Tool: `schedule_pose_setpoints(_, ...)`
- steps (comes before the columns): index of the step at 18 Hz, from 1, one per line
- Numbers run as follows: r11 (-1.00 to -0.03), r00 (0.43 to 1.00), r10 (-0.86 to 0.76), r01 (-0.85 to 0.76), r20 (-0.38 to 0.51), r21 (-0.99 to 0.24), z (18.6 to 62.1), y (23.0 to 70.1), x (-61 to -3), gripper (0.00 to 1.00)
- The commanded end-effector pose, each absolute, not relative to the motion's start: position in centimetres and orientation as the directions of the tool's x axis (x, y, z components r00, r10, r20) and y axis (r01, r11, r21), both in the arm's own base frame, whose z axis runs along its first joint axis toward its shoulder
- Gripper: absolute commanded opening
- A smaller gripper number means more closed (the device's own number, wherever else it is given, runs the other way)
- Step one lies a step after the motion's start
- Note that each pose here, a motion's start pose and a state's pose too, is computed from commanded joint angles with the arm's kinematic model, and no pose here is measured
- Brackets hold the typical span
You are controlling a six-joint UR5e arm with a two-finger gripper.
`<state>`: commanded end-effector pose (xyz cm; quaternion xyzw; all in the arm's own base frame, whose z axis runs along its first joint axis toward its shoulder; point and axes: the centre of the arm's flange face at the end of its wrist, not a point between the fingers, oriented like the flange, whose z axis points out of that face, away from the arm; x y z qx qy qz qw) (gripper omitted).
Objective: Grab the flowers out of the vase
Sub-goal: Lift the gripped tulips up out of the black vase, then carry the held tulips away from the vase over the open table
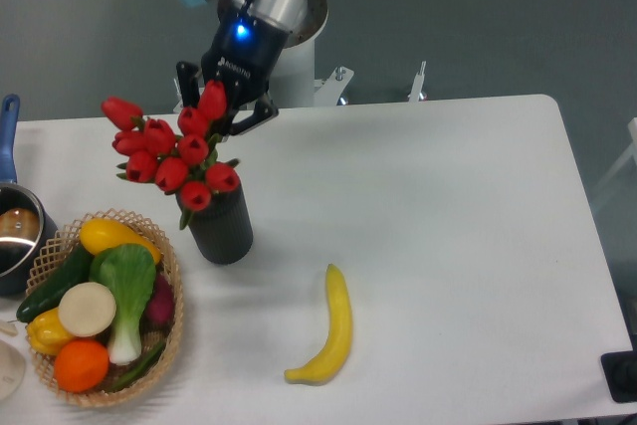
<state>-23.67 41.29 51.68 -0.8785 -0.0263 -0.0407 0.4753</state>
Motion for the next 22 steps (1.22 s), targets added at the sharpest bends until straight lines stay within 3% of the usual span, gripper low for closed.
schedule_pose_setpoints(5,-0.45,0.989,0.026,0.142,0.147,-0.882,55.1,39.0,-25.6,0.0)
schedule_pose_setpoints(12,-0.447,0.981,0.15,0.177,0.122,-0.877,56.0,36.1,-29.9,0.0)
schedule_pose_setpoints(14,-0.515,0.964,0.254,0.201,0.076,-0.833,54.2,35.1,-32.1,0.0)
schedule_pose_setpoints(18,-0.749,0.941,0.312,0.157,-0.134,-0.644,47.0,34.5,-38.0,0.0)
schedule_pose_setpoints(22,-0.807,0.933,0.328,0.194,-0.15,-0.557,43.1,33.7,-42.8,0.0)
